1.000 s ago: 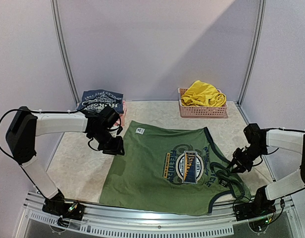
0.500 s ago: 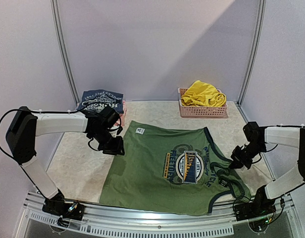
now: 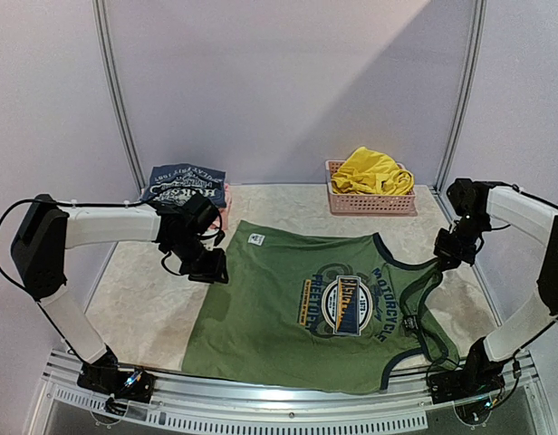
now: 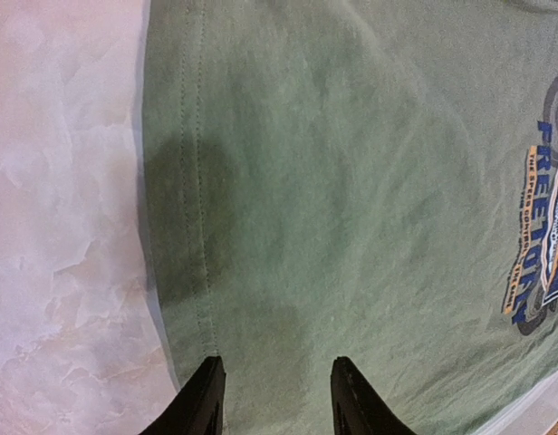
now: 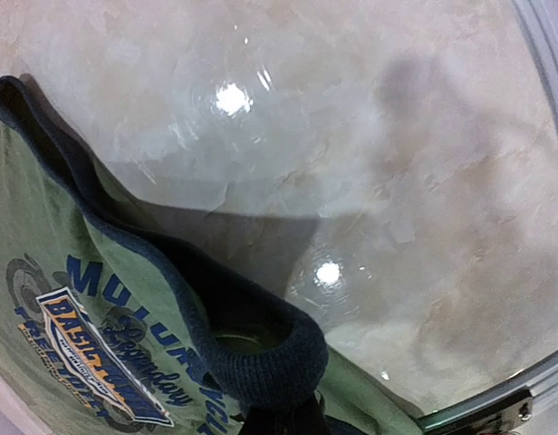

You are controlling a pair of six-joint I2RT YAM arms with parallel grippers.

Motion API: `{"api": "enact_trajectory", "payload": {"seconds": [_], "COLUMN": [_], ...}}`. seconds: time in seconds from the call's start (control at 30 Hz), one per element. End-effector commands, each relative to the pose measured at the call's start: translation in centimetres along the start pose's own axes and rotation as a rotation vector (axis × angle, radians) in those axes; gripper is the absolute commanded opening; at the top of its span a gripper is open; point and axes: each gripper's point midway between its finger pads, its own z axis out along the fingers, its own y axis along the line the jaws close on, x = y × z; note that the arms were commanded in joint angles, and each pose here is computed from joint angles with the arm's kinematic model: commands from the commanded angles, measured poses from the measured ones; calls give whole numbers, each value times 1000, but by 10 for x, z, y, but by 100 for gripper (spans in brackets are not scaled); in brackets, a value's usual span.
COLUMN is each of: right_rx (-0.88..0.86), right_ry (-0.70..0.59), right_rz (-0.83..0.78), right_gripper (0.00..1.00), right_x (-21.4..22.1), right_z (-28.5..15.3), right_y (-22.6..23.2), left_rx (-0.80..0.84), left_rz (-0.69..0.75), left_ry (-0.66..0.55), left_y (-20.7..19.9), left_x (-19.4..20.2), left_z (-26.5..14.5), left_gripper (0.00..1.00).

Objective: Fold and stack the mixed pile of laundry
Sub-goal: Smooth out the flattened tank top at the center of the board.

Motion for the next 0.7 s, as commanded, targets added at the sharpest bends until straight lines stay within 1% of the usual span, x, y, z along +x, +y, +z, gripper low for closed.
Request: {"api": "enact_trajectory", "payload": {"seconds": [0.0, 0.2, 0.33, 0.53, 0.67], "right_rx": [193, 302, 403, 447, 499], "right_ry": [-42, -94, -100, -124, -103], "right_rz": [-96, -191, -254, -309, -326], "right_gripper": [0, 0, 0, 0, 0], "right_x": [-22, -60, -81, -111, -121], "right_z": [-12, -20, -13, -8, 3], "right_y": [-24, -25, -32, -25, -27], "left_rx": [8, 4, -5, -16, -25], "left_rz": [13, 14, 16, 17, 14], "left_ry": [-21, -19, -19, -17, -19], "left_y": [-8, -8, -7, -7, -8], "left_x": [-8, -9, -9, -11, -13], "left_z": [0, -2, -5, -9, -11], "left_gripper": [40, 40, 40, 40, 40]}}
